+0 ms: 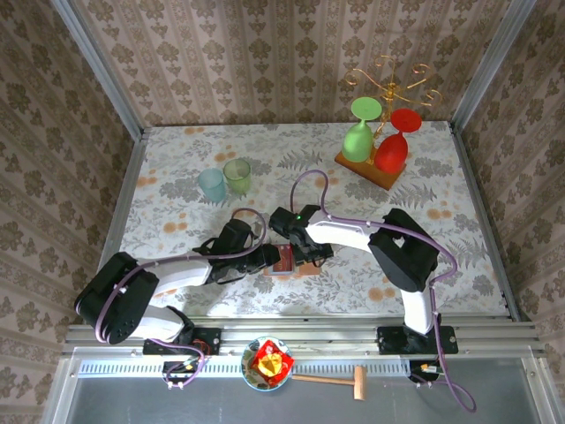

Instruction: Take the credit cards out of the card holder

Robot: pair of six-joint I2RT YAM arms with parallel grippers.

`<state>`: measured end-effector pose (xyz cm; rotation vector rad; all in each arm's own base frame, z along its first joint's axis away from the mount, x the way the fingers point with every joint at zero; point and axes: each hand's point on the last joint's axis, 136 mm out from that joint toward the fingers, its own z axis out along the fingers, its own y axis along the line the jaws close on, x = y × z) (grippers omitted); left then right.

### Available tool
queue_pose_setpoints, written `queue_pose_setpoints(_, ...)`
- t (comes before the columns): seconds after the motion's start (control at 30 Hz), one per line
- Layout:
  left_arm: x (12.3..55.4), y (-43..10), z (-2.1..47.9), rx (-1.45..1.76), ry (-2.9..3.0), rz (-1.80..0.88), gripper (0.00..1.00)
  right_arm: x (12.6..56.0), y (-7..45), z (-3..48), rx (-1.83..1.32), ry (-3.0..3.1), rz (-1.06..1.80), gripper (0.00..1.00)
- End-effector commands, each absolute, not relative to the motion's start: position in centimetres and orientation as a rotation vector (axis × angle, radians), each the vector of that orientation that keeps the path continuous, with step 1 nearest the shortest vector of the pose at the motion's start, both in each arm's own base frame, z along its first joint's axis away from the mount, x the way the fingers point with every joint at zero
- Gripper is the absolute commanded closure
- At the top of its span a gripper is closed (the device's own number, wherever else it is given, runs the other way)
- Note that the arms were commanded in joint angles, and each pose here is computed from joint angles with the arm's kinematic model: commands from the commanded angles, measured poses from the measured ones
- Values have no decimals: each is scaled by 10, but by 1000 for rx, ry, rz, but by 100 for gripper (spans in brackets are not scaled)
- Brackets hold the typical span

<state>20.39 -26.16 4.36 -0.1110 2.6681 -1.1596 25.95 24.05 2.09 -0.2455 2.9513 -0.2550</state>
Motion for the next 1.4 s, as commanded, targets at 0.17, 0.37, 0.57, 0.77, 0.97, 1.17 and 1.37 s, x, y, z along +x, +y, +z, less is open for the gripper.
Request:
queue_pose_setpoints(0.17, 198, -254, 43, -138, 2660, -1145, 63, 268, 225, 25, -261, 2906, -393, 36)
queue_pose_setpoints(0.37, 205, -256, 58, -138, 2611, -1178, 63, 267, 242, 54, -222, 2895, -198, 38)
queue_pose_setpoints(0.57, 210, -253, 69, -116, 2594, -1155, 62, 266, 253, 73, -206, 2885, -79, 41)
queue_pose_setpoints(0.77, 213, -249, 69, -103, 2606, -1111, 61, 265, 270, 81, -193, 2884, 82, 45)
queue_pose_setpoints(0.97, 216, -247, 72, -99, 2598, -1084, 61, 265, 287, 72, -165, 2915, 239, 52)
queue_pose_setpoints(1.17, 218, -250, 73, -79, 2603, -1082, 61, 267, 287, 56, -139, 2952, 265, 54)
queue_pose_setpoints(1.37, 217, -253, 67, -74, 2625, -1074, 61, 268, 276, 38, -128, 2986, 194, 55)
